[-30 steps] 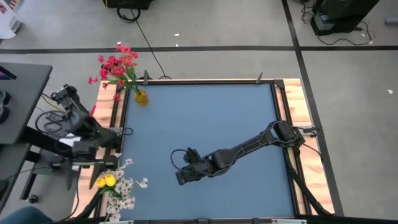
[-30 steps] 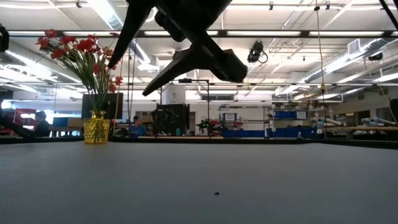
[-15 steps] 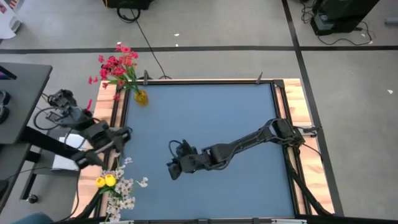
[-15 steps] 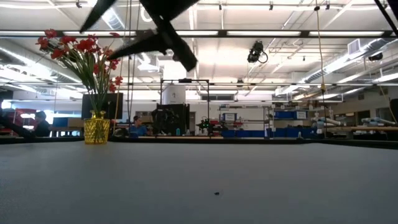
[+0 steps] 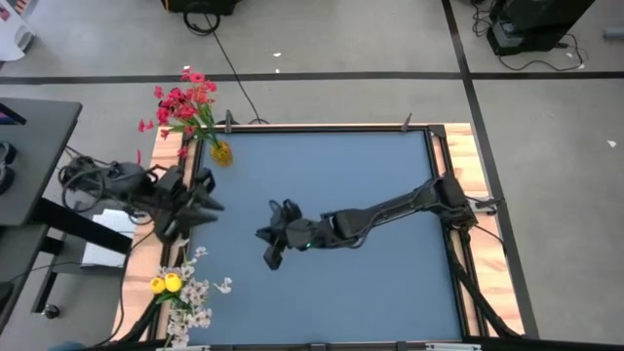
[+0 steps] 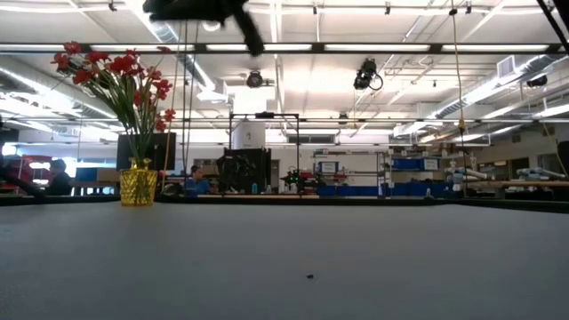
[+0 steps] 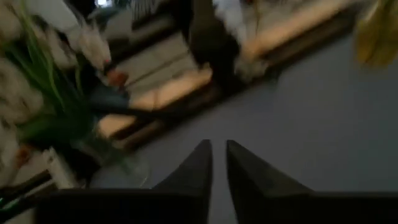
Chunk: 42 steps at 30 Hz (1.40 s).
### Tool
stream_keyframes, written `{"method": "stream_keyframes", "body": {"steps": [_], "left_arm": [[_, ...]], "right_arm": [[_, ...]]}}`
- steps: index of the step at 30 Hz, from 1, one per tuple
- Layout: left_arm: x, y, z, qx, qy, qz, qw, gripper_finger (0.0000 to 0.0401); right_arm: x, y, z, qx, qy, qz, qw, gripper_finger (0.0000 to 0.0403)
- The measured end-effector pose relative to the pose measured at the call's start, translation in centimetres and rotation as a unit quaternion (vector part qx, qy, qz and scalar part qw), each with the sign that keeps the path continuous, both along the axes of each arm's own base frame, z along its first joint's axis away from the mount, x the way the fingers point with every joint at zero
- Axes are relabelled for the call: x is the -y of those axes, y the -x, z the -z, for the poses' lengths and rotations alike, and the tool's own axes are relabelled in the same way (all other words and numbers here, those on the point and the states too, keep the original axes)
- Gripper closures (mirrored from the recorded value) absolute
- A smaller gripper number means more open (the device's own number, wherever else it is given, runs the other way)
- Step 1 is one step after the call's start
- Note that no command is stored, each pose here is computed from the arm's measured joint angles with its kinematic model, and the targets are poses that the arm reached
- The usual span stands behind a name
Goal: Sort flowers into vase by color
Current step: Return to Home Position
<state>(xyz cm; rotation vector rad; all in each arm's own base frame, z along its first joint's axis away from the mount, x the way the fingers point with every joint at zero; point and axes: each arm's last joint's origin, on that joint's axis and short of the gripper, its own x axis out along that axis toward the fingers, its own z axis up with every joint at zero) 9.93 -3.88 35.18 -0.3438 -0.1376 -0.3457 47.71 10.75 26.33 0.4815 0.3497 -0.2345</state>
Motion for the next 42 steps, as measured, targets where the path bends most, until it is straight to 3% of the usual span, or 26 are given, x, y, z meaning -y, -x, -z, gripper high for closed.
{"method": "stream_keyframes", "body": {"steps": [3, 11, 15, 20, 27, 31, 36, 42], "left_arm": [[-0.9, -0.5, 0.1, -0.001, -0.008, -0.024, 1.000, 0.0287], [-2.8, -3.4, 1.0, -0.047, -0.012, -0.034, 0.998, 0.0345], [-3.3, -2.1, 0.0, -0.020, -0.005, -0.054, 0.998, 0.0389], [-3.5, 0.3, -0.1, -0.012, -0.022, -0.091, 0.996, 0.0395], [-3.8, 0.5, 0.7, -0.037, -0.064, -0.149, 0.986, 0.0399], [-3.9, -0.9, 1.2, -0.038, -0.125, -0.167, 0.977, 0.0399], [-3.9, -2.3, 3.2, -0.052, -0.131, -0.164, 0.976, 0.0400], [-3.9, -1.8, 4.5, -0.052, -0.133, -0.164, 0.976, 0.0400]], "right_arm": [[0.9, 0.9, -2.8, 0.026, 0.058, 0.012, 0.998, 0.0390], [3.1, 3.2, -8.5, 0.076, 0.111, 0.025, 0.991, 0.0397], [2.7, 5.5, -10.8, 0.110, 0.126, 0.034, 0.985, 0.0397], [2.8, 9.7, -12.9, 0.160, 0.162, 0.029, 0.973, 0.0399], [5.1, 15.3, -13.1, 0.221, 0.180, 0.003, 0.959, 0.0400], [6.6, 18.1, -12.1, 0.227, 0.181, 0.002, 0.957, 0.0400], [7.8, 20.9, -10.1, 0.230, 0.180, -0.009, 0.956, 0.0400], [8.6, 23.6, -7.3, 0.255, 0.170, -0.015, 0.952, 0.0400]]}}
